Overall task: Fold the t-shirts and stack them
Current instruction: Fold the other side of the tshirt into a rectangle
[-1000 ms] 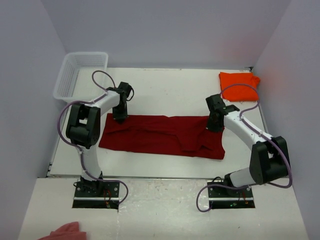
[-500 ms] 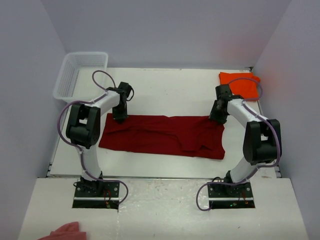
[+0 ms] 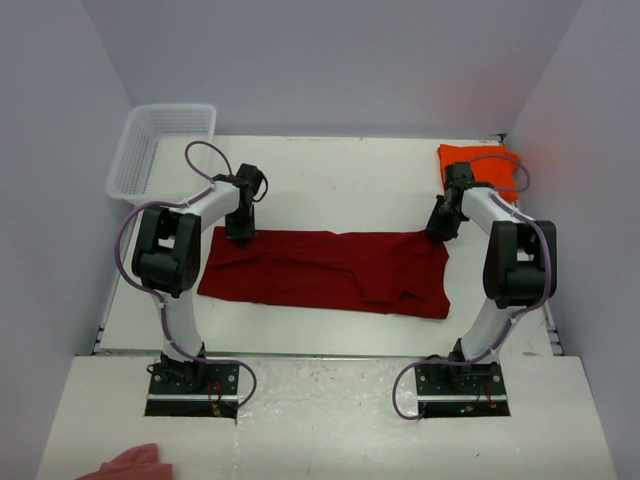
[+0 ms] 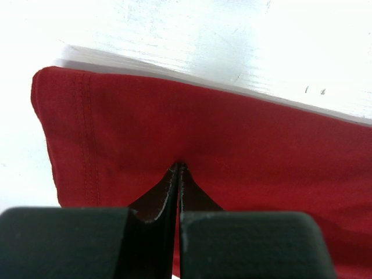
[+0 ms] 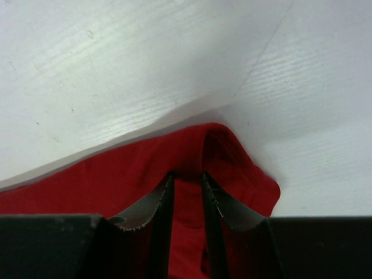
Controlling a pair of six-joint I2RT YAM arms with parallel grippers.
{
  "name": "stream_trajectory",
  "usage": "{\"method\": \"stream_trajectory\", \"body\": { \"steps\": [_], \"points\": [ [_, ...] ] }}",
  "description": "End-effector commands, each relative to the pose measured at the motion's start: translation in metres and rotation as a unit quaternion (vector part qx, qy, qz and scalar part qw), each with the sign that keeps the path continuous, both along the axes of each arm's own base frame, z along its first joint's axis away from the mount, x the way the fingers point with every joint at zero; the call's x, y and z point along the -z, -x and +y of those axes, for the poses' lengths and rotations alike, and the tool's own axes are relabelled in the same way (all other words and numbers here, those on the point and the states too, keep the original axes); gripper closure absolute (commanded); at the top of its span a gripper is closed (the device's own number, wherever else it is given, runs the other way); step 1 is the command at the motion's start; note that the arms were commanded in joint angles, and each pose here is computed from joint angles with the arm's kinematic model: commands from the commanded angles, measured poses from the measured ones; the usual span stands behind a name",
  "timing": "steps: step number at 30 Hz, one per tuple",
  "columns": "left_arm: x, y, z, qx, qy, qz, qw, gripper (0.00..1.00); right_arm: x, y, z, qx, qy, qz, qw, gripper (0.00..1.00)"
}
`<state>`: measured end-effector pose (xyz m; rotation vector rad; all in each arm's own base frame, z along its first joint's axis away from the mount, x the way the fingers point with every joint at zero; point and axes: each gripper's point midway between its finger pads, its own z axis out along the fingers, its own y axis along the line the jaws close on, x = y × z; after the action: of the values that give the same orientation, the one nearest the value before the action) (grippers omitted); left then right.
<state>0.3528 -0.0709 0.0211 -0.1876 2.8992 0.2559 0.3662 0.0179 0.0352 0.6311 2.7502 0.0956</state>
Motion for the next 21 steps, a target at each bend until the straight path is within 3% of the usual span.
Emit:
{"method": "stream_trajectory", "body": {
  "steps": [1, 10, 14, 21],
  "points": [
    [-0.001, -0.004, -0.004, 0.004, 0.006, -0.008, 1.000, 1.00, -0.010, -0.019, 0.008, -0.019, -0.017, -0.022, 0.999, 0.74],
    [0.013, 0.003, 0.004, -0.008, -0.017, 0.014, 1.000, 1.00, -0.009, -0.029, -0.013, 0.007, -0.010, -0.022, 1.000, 0.85],
    [0.016, 0.005, 0.007, -0.012, -0.019, 0.019, 1.000, 1.00, -0.009, -0.033, -0.017, 0.010, -0.014, -0.020, 1.000, 1.00],
    [0.024, 0.007, 0.017, -0.024, -0.026, 0.029, 0.999, 1.00, -0.014, -0.047, -0.022, 0.005, -0.015, -0.023, 1.000, 1.00]
  ]
}}
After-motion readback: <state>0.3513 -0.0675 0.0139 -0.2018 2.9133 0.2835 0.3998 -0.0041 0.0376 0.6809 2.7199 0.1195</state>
